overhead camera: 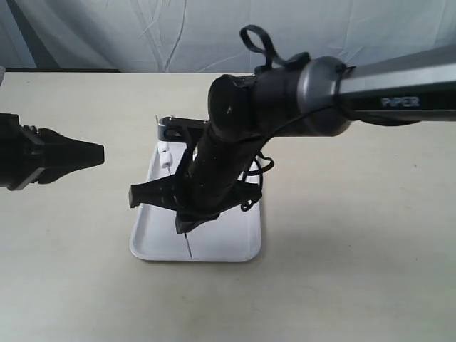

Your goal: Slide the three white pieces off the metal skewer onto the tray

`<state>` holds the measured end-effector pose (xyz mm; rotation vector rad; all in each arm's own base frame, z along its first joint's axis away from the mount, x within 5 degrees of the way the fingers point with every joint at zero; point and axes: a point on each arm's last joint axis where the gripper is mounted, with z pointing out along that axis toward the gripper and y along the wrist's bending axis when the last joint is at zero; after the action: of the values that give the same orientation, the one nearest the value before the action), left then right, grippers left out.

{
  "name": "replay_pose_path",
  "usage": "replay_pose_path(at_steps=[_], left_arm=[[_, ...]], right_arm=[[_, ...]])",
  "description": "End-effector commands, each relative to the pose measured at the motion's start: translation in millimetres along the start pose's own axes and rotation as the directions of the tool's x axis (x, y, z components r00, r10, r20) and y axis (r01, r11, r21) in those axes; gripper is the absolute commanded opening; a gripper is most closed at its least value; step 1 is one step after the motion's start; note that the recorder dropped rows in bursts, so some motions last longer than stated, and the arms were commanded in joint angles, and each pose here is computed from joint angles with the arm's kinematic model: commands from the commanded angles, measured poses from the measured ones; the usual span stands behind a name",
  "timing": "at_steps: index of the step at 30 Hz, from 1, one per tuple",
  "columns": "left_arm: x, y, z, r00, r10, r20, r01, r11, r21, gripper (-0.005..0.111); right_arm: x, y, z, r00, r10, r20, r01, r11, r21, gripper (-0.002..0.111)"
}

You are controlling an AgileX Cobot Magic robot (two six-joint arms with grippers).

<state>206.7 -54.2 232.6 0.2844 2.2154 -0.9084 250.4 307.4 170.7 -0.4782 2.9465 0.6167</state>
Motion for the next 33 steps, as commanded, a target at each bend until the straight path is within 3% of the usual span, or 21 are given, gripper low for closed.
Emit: replay_pose_path(at_steps=[1,4,6,11,16,20,25,33], left_arm=[[4,1.0,2,0.991,-0.135,-0.01,0.134,0.991,-0.002,0.043],[5,2.1,5,0.977,-0.211,-0.03,0.212,0.977,0.021,0.049],[5,0.4,10,0.962,-0.268,-0.045,0.271,0.958,0.09,0.05],[5,3.2,26,0.904,-0.413,-0.111,0.427,0.865,0.263,0.05],[7,5.2,44,0.854,-0.493,-0.165,0.516,0.76,0.396,0.05],[7,5.6,58,0.841,-0.524,-0.136,0.528,0.737,0.422,0.05],[13,6.5,74,0.844,-0.509,-0.167,0.528,0.738,0.419,0.05],[11,10.9,78,0.842,-0.526,-0.12,0.522,0.739,0.426,0.05]], right_arm=[[24,-6,-31,0.997,-0.077,0.013,0.077,0.997,0.001,-0.001],[45,-14,-49,0.994,-0.106,0.037,0.106,0.994,-0.004,-0.001],[61,-19,-61,0.993,-0.104,0.052,0.105,0.994,-0.018,-0.001],[93,-24,-83,0.985,-0.139,0.098,0.151,0.981,-0.125,-0.001],[105,-28,-94,0.98,-0.143,0.139,0.162,0.976,-0.143,-0.001],[109,-26,-97,0.976,-0.167,0.138,0.19,0.966,-0.175,-0.001],[110,-21,-105,0.969,-0.172,0.178,0.209,0.954,-0.216,-0.001],[114,-22,-102,0.972,-0.174,0.156,0.208,0.95,-0.233,-0.001]])
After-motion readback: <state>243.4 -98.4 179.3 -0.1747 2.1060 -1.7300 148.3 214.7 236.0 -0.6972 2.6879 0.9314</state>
